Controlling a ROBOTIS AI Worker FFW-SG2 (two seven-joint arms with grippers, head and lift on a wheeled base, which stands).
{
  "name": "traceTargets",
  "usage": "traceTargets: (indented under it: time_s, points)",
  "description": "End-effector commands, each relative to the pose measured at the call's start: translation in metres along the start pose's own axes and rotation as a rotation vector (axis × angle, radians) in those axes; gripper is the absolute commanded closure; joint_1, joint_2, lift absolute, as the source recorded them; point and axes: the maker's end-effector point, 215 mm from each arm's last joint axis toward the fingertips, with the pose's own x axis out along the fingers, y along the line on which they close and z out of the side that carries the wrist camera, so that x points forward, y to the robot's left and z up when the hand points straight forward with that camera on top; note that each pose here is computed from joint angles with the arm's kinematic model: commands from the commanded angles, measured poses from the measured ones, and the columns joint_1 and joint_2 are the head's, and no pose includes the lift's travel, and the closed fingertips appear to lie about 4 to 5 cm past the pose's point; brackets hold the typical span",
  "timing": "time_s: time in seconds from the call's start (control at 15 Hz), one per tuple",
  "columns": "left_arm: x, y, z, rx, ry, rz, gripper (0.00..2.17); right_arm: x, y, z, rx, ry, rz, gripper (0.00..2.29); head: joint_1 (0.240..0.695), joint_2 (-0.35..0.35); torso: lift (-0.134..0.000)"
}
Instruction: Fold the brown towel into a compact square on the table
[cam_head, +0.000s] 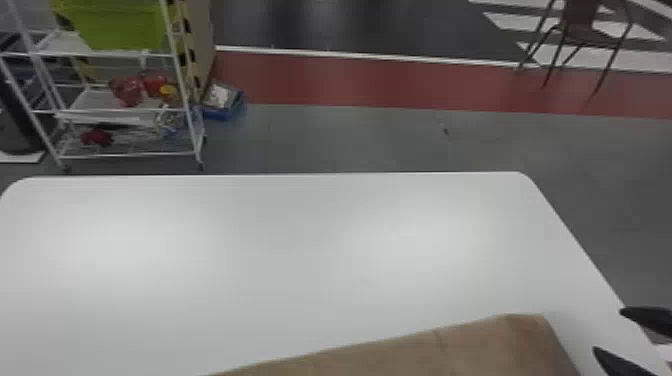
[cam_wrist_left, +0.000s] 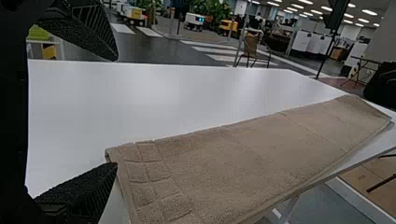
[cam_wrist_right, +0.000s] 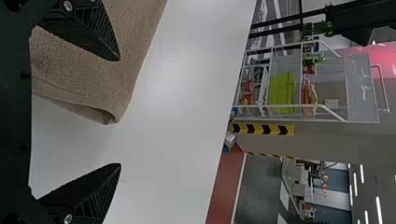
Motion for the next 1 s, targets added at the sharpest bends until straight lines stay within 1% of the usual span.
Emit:
traceTargets:
  time_s: [0.0,0.93]
  points:
    - [0.0001,-0.0026,0.0002,0.000,0.000,-0.010,0.08,-0.0005,0.0017,-0.0005,0.004,-0.003,0.004,0.08,0.695,-0.127,-0.122]
    - [0.0014,-0.0039,0.0026,-0.001,-0.004,-0.013,0.08,0.0032,0.0059,-0.0013,0.001,0.001,0.017,0.08,0.695,-0.126,-0.122]
